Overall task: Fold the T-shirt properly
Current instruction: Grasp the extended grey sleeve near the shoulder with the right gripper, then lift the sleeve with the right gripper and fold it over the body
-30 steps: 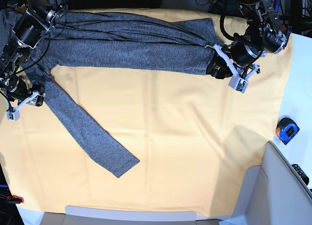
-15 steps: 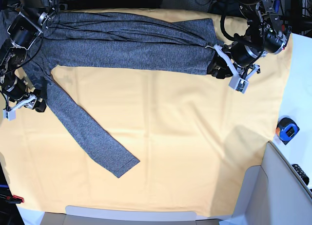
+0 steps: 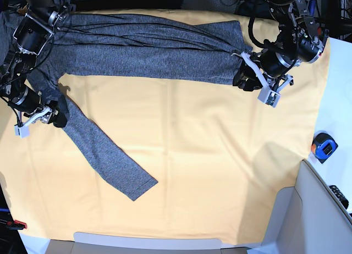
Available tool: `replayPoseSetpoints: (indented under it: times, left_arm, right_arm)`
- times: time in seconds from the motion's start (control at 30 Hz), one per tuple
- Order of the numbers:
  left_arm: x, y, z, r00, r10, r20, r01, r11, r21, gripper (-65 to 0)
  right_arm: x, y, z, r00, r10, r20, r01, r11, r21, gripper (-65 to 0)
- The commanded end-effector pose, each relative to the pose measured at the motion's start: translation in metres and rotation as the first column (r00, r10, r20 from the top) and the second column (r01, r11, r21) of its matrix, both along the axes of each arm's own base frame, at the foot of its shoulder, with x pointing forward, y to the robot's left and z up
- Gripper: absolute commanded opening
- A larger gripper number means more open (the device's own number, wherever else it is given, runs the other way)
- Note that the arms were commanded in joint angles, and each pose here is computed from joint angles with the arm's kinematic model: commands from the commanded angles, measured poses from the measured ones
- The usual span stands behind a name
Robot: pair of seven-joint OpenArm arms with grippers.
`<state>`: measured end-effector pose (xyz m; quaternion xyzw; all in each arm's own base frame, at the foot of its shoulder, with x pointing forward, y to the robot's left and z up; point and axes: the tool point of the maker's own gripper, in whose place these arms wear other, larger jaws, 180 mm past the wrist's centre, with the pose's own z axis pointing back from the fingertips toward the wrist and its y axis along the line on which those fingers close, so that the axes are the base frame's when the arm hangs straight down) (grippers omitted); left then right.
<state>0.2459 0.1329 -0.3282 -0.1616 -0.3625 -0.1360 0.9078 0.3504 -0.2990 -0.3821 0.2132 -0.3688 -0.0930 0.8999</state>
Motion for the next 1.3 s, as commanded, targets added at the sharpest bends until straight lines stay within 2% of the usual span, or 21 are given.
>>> replayPoseSetpoints:
  times: [0.0,0.27,0.33,0.5,0.53,0.63,0.73,0.8,0.9,1.0,1.07,1.1,1.27]
  left_arm:
    - [0.005,-0.001,0.009,0.999,-0.005,0.041,0.005,1.000,-0.005,-46.6]
    - [0.005,-0.001,0.009,0.999,-0.006,0.041,0.006,1.000,-0.008,-46.6]
    - [0.004,-0.001,0.009,0.999,-0.006,0.038,0.006,1.000,-0.008,-46.6]
    - [0.003,-0.001,0.008,0.999,-0.006,0.035,0.007,1.000,-0.009,-46.6]
    - [0.003,-0.002,0.008,0.999,-0.006,0.035,0.006,1.000,-0.011,-46.6]
    - [0.003,-0.002,0.008,0.999,-0.006,0.033,0.006,1.000,-0.011,-46.6]
    - [0.003,-0.002,0.008,0.999,-0.006,0.033,0.006,1.000,-0.011,-46.6]
    - [0.003,-0.002,0.008,0.999,-0.006,0.033,0.006,1.000,-0.011,-46.6]
    - [0.003,-0.002,0.008,0.999,-0.006,0.035,0.006,1.000,-0.011,-46.6]
    - [0.004,-0.002,0.007,0.999,-0.004,0.032,0.005,1.000,-0.015,-46.6]
    - [0.004,-0.002,0.005,1.000,-0.003,0.027,0.003,1.000,-0.017,-46.6]
    - [0.004,-0.002,0.005,1.000,-0.003,0.025,0.003,1.000,-0.017,-46.6]
    - [0.004,-0.004,0.004,1.000,0.001,0.026,0.000,1.000,-0.024,-46.6]
  right_arm:
    - [-0.017,0.002,-0.015,0.994,0.036,-0.102,-0.041,0.998,-0.040,-26.0]
    - [-0.022,0.009,-0.005,0.995,0.062,-0.079,-0.069,0.993,-0.095,-27.6]
    - [-0.022,0.009,-0.005,0.995,0.063,-0.078,-0.070,0.993,-0.094,-33.7]
    - [-0.022,0.011,-0.004,0.995,0.065,-0.076,-0.072,0.993,-0.096,-62.5]
    - [-0.021,0.011,-0.004,0.995,0.065,-0.075,-0.072,0.993,-0.097,-65.0]
    - [-0.018,0.008,0.009,0.997,0.070,-0.043,-0.075,0.988,-0.133,-65.0]
    - [-0.023,0.008,0.032,0.995,0.104,0.000,-0.101,0.968,-0.229,-65.0]
    - [-0.027,0.017,0.053,0.987,0.158,0.038,-0.138,0.938,-0.317,-65.0]
    - [-0.038,0.037,0.083,0.964,0.250,0.085,-0.190,0.879,-0.437,-65.0]
    - [-0.054,0.062,0.099,0.939,0.328,0.103,-0.235,0.831,-0.504,-65.0]
    - [-0.066,0.077,0.107,0.924,0.364,0.114,-0.253,0.809,-0.531,-65.0]
    - [-0.072,0.080,0.108,0.921,0.373,0.113,-0.259,0.802,-0.539,-65.0]
    - [-0.099,0.087,0.087,0.924,0.380,0.045,-0.306,0.806,-0.507,-65.0]
